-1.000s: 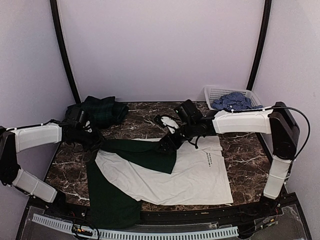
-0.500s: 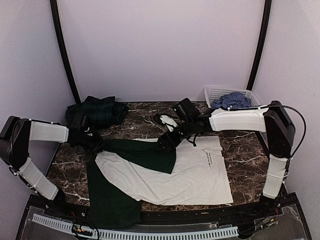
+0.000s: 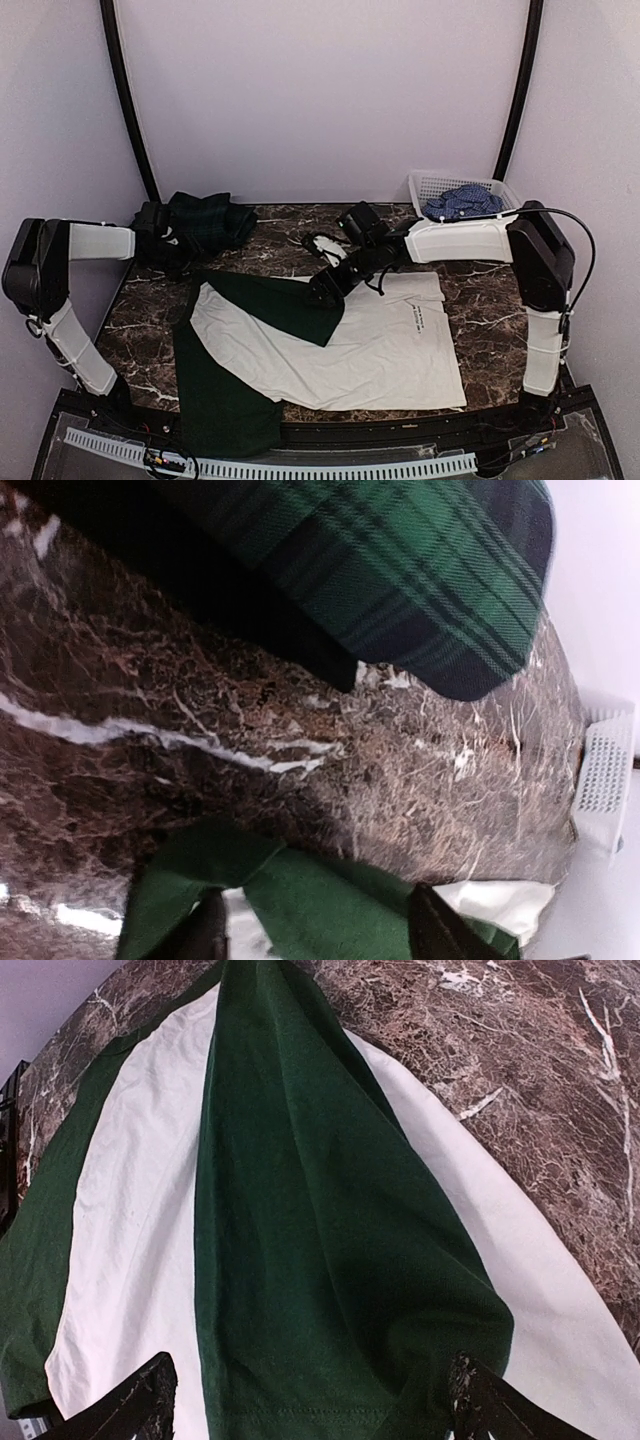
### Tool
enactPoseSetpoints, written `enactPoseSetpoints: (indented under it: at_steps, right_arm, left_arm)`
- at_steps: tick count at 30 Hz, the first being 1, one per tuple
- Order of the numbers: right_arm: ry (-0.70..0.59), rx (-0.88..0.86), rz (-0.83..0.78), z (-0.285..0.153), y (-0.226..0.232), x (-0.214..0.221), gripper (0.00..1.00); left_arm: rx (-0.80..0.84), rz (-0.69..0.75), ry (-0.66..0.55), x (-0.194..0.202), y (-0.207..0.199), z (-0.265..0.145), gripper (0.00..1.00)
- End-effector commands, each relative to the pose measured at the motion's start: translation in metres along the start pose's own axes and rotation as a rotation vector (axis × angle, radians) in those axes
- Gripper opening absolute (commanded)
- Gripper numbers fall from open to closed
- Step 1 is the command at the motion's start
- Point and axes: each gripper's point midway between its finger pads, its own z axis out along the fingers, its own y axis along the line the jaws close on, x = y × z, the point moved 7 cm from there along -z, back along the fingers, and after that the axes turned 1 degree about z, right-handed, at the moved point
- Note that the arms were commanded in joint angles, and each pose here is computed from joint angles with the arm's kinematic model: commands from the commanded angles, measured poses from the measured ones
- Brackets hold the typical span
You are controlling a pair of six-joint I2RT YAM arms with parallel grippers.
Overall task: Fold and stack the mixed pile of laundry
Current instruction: Adjust the 1/3-folded T-shirt at the center of the board.
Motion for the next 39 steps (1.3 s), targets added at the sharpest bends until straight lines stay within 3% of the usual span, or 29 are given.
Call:
enactPoseSetpoints:
  at_steps: [1, 6, 7, 9, 16, 23, 26, 31, 39]
  right_arm:
    - [-0.002, -0.022, 0.029, 0.007, -0.002, -0.006, 0.91]
    - [0.000, -0.021, 0.053, 0.013, -0.008, -0.006, 0.91]
    - [0.000, -0.012, 0.066, 0.013, -0.011, -0.006, 0.91]
    - [-0.001, -0.011, 0.099, 0.013, -0.018, -0.006, 0.90]
    - [0.024, -0.041, 0.157, 0.018, -0.028, 0.001, 0.86]
    - [0.037, -0.039, 0.186, 0.023, -0.034, 0.005, 0.85]
    - [0.040, -0.038, 0.191, 0.023, -0.036, 0.006, 0.85]
    - [0.043, -0.039, 0.207, 0.023, -0.039, 0.007, 0.86]
    - [0.056, -0.048, 0.232, 0.028, -0.045, 0.015, 0.85]
  left_arm:
    - [-0.053, 0.073, -0.067, 0.014, 0.001, -0.055, 0.66]
    - [0.114, 0.292, -0.030, 0.074, -0.045, -0.091, 0.52]
    - [0.193, 0.334, -0.007, 0.089, -0.059, -0.095, 0.45]
    - [0.322, 0.417, 0.029, 0.116, -0.073, -0.096, 0.41]
    - [0.419, 0.959, 0.067, 0.188, -0.115, -0.093, 0.45]
    - [0.452, 1.468, 0.101, 0.248, -0.140, -0.058, 0.43]
    - [0.471, 1.588, 0.148, 0.265, -0.142, -0.037, 0.40]
    - [0.597, 1.717, 0.126, 0.278, -0.152, -0.022, 0.39]
    - [0.635, 1.897, 0.070, 0.293, -0.141, -0.002, 0.34]
